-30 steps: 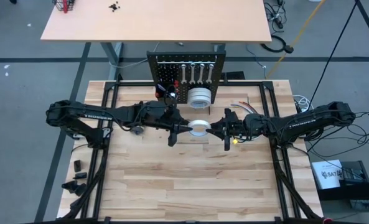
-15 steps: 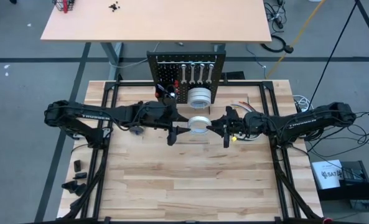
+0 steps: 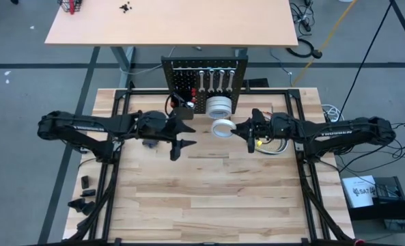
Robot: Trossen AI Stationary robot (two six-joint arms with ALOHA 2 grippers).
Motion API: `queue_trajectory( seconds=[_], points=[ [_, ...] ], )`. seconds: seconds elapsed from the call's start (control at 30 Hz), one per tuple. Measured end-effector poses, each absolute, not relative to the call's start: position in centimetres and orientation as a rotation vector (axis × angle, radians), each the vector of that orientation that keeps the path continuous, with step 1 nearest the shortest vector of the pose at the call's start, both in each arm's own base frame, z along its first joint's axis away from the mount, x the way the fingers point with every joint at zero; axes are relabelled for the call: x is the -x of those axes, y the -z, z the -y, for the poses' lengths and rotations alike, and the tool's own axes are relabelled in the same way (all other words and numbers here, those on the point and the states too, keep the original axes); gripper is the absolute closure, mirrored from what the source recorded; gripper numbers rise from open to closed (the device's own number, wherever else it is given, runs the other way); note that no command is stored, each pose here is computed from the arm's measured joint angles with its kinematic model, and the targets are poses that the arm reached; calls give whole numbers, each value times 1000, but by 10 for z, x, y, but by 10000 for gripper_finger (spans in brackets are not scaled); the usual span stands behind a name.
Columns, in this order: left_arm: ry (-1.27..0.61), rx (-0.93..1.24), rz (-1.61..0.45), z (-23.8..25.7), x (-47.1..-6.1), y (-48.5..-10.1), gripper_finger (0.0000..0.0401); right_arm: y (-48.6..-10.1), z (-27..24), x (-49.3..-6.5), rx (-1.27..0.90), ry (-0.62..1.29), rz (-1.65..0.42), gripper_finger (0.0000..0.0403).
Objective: Hang tools onto peg board
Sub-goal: Hang the white tape on the peg board
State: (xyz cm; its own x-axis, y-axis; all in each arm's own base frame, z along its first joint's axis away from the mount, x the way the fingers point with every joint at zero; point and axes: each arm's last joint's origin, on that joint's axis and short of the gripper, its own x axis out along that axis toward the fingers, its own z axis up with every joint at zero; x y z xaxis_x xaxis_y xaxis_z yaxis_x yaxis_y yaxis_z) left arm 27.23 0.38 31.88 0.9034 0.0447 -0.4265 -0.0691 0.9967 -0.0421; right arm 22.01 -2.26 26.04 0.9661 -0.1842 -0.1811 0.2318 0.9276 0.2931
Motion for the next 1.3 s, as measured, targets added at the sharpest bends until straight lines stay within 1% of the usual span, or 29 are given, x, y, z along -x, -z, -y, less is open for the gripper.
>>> queue_trajectory(
  seconds=[0.1,0.37,0.47,0.6,0.73,0.9,1.3],
  points=[
    [-36,46,-423,6,-269,-322,190,-260,28,-220,-314,194,-163,332],
    [-144,-15,-464,23,-265,-319,189,-257,44,-218,-236,223,-185,332],
    [-154,-1,-460,27,-265,-319,189,-254,49,-219,-244,189,-203,332],
    [-163,20,-463,29,-264,-318,189,-247,57,-223,-246,199,-234,332],
    [-174,18,-462,30,-264,-315,189,-245,62,-227,-237,211,-215,332],
    [-181,38,-471,31,-265,-312,189,-241,66,-232,-243,176,-213,332],
    [-181,40,-473,31,-265,-312,189,-222,78,-241,-286,324,-270,332]
  ],
)
